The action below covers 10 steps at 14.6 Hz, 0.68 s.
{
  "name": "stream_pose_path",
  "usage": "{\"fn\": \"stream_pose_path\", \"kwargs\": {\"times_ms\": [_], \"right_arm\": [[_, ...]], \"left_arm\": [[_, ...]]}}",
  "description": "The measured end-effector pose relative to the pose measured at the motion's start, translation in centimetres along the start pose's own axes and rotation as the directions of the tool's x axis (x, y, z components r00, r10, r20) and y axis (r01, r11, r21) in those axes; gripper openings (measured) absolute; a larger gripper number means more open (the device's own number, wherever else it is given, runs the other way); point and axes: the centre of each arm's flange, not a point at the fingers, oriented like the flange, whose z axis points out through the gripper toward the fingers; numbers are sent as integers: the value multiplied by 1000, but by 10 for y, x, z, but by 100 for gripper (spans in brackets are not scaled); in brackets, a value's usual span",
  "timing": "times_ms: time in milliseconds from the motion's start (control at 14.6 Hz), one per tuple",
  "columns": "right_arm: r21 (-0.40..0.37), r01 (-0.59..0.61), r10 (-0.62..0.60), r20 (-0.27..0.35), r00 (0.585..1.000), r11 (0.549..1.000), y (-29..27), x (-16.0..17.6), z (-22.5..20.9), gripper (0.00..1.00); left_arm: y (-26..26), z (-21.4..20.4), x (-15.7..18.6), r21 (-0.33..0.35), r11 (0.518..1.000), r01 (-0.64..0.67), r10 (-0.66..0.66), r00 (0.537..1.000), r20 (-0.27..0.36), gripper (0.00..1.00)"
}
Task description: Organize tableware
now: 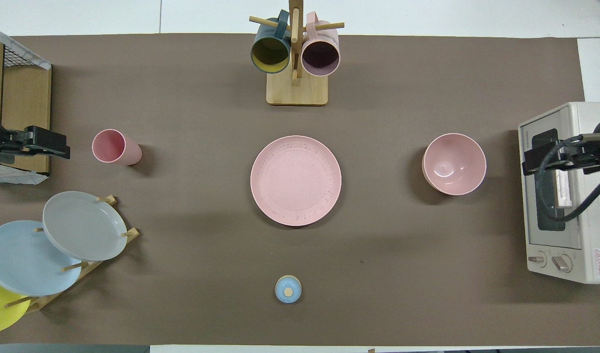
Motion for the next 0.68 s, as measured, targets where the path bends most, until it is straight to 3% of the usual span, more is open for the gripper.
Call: {"fn": "stream_pose_path", "kwargs": {"times_ms": [205,342,479,685], "right_arm": [[10,68,-67,-97,993,998,-36,14,10,100],[8,132,-129,-138,982,991,-74,24,49,100],[5,181,-178,-140,974,984,-105,31,100,100],[7,181,-179,-120,977,983,-108,45,173,100]], "left_arm": [[0,0,0,0,1000,0,0,1000,0,100],[0,0,0,0,1000,0,0,1000,0,100],[0,0,0,0,1000,0,0,1000,0,100],[0,0,0,0,1000,0,0,1000,0,100]]}}
